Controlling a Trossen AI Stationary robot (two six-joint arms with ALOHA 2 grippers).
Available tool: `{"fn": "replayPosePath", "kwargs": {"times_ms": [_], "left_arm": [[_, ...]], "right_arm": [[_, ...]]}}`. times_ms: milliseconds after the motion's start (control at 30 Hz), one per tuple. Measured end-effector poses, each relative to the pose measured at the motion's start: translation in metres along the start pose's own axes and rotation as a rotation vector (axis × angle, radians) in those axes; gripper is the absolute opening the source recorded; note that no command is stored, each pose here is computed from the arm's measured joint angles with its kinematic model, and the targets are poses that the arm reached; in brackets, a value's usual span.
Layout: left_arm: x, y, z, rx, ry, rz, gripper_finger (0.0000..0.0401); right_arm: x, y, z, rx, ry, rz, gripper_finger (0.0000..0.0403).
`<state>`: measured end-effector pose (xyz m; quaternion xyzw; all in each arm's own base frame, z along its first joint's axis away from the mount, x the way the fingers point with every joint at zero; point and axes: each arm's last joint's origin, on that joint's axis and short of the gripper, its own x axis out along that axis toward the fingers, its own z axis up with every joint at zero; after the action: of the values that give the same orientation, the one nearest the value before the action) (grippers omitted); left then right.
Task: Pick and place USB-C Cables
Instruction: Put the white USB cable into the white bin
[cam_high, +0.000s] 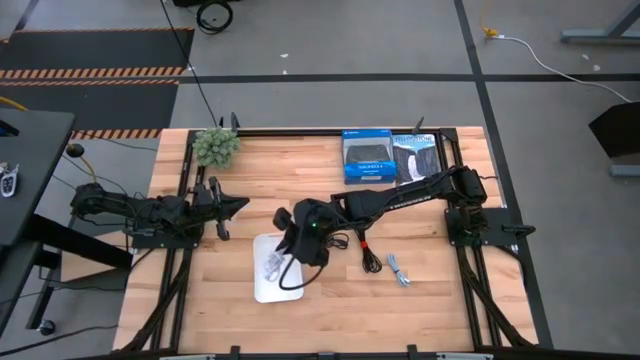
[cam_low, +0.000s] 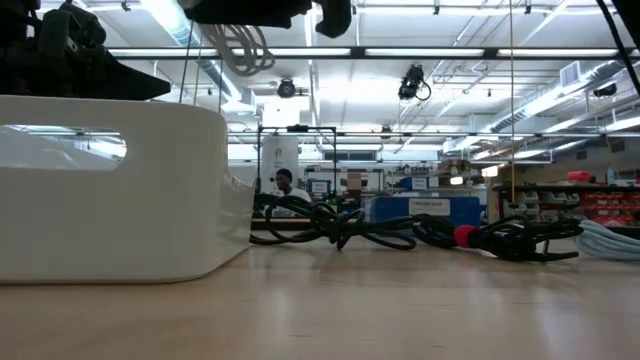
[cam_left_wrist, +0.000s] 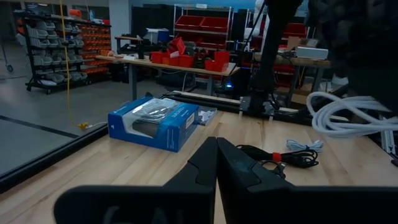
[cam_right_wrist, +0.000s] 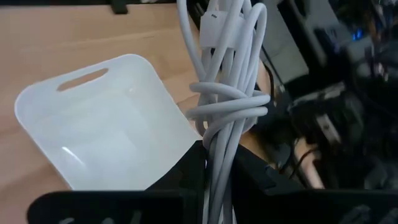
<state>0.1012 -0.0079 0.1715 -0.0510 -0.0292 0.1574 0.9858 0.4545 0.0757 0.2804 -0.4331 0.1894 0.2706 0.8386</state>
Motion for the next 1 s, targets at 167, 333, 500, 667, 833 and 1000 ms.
{"fn": "replayPosePath", "kwargs": {"times_ms": [167,333,500,667,833,1000], "left_arm": [[0.0,0.0,0.0,0.0,0.0,0.0,0.0011],[0.0,0.0,0.0,0.0,0.0,0.0,0.0011],[0.0,0.0,0.0,0.0,0.0,0.0,0.0011],[0.0,0.0,0.0,0.0,0.0,0.0,0.0011],[0.0,0.0,0.0,0.0,0.0,0.0,0.0011],[0.0,0.0,0.0,-0.001,0.0,0.0,0.0011]], "right_arm": [[0.0,0.0,0.0,-0.044,-0.002,0.002,0.0056],[0.0,0.002,0.001,-0.137,-0.007,0.014,0.0056],[0.006,0.014,0.0,-0.238,-0.013,0.046,0.0055],[0.016,0.033,-0.007,-0.342,0.003,0.041,0.0055],[0.024,0.042,-0.014,-0.369,0.002,-0.018,0.0055],[0.029,0.052,-0.023,-0.395,0.012,-0.035,0.0055]]}}
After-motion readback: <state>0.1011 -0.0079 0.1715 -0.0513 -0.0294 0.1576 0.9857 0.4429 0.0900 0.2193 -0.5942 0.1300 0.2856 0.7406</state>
